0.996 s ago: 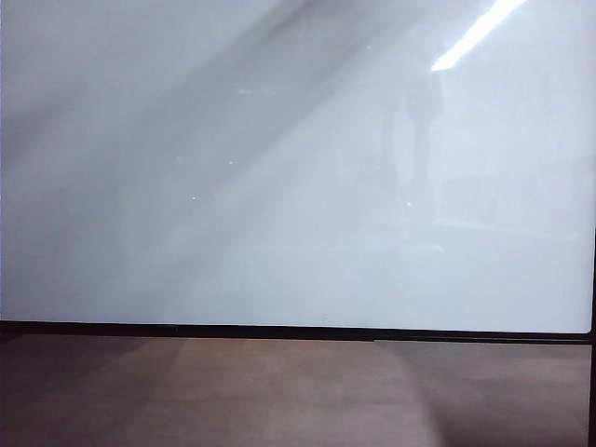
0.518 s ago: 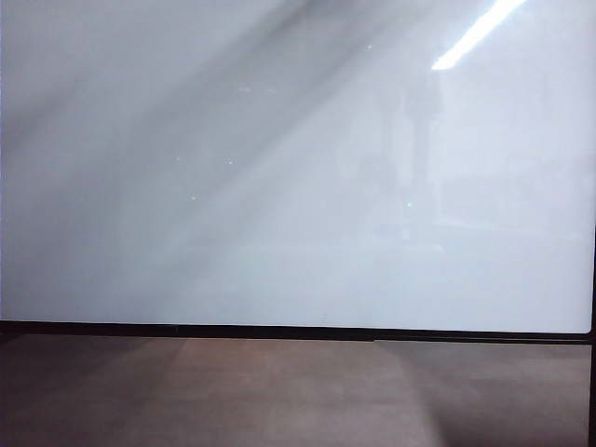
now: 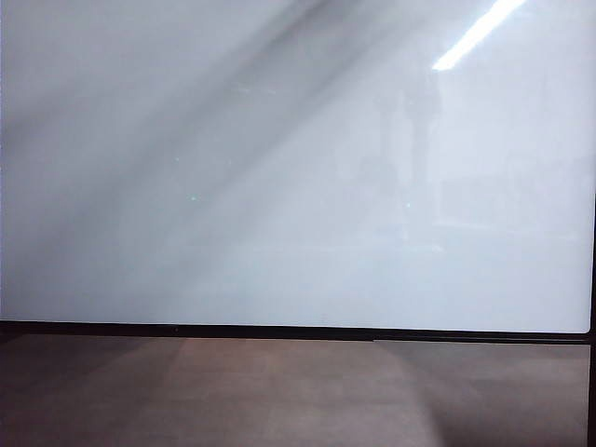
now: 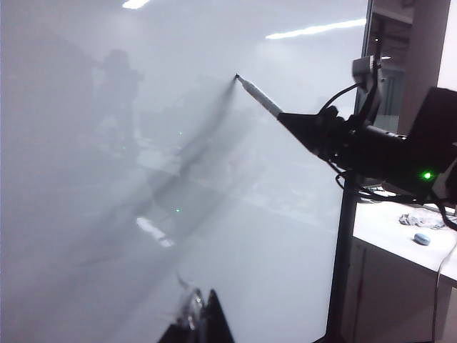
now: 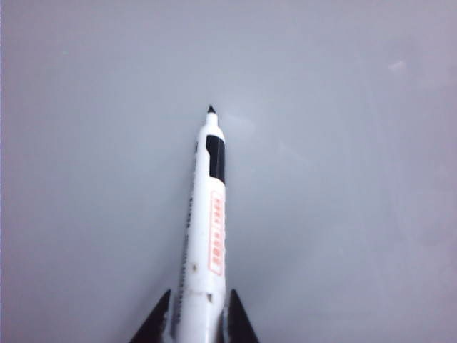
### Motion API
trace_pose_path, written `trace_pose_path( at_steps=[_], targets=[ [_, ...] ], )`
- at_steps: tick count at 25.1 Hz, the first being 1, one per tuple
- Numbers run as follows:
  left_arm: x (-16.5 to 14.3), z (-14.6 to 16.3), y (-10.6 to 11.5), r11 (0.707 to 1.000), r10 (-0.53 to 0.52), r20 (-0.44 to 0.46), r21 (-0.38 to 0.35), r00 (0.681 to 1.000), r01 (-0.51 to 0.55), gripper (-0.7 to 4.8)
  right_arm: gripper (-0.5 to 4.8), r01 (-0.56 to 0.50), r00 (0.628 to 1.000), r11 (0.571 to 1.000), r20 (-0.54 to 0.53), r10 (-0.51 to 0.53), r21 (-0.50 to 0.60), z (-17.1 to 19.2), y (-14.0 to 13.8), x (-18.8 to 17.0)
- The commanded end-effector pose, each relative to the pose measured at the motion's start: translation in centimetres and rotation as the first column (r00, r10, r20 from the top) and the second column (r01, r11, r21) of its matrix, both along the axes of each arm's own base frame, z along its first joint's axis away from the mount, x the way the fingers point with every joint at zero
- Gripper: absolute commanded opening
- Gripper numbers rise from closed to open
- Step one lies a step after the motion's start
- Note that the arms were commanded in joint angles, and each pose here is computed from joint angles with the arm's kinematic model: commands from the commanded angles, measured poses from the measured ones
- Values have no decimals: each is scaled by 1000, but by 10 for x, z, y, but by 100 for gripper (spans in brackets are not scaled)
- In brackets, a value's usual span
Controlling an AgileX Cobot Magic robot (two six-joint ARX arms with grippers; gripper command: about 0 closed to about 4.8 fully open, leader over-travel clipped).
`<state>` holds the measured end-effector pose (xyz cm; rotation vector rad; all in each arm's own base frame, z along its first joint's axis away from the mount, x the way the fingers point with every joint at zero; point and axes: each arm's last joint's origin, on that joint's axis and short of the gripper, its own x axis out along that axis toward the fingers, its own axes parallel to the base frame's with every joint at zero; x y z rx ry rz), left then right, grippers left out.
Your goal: Reach to the right to find the marker pen, pick it up, and write the number 17 on the whiteboard.
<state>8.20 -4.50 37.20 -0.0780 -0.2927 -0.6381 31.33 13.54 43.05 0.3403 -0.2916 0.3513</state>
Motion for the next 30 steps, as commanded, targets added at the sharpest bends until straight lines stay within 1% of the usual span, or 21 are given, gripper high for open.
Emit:
trace_pose_path(
  at_steps=[1,12,25,27,30],
  targets=[
    [-1,4,1,1000,2,19,-8,1000,-1,-5,-4,15,998,1000,-57,-16,-18,-10,1,6],
    [-1,3,1,1000,2,12,-5,1000,-2,-5,-4,27,989,999,-145,-33,-43,-41,2,9],
    [-1,2,1,1000,2,5,-1,1000,-2,-5,-4,19,974,998,-224,-32,-58,-57,3,10],
    [-1,2,1,1000,2,5,-1,1000,-2,-5,-4,16,972,999,-235,-27,-46,-60,3,10],
    [-1,2,1,1000,2,5,-1,1000,-2,-5,-4,9,973,999,-232,-18,-41,-60,3,9]
  ],
)
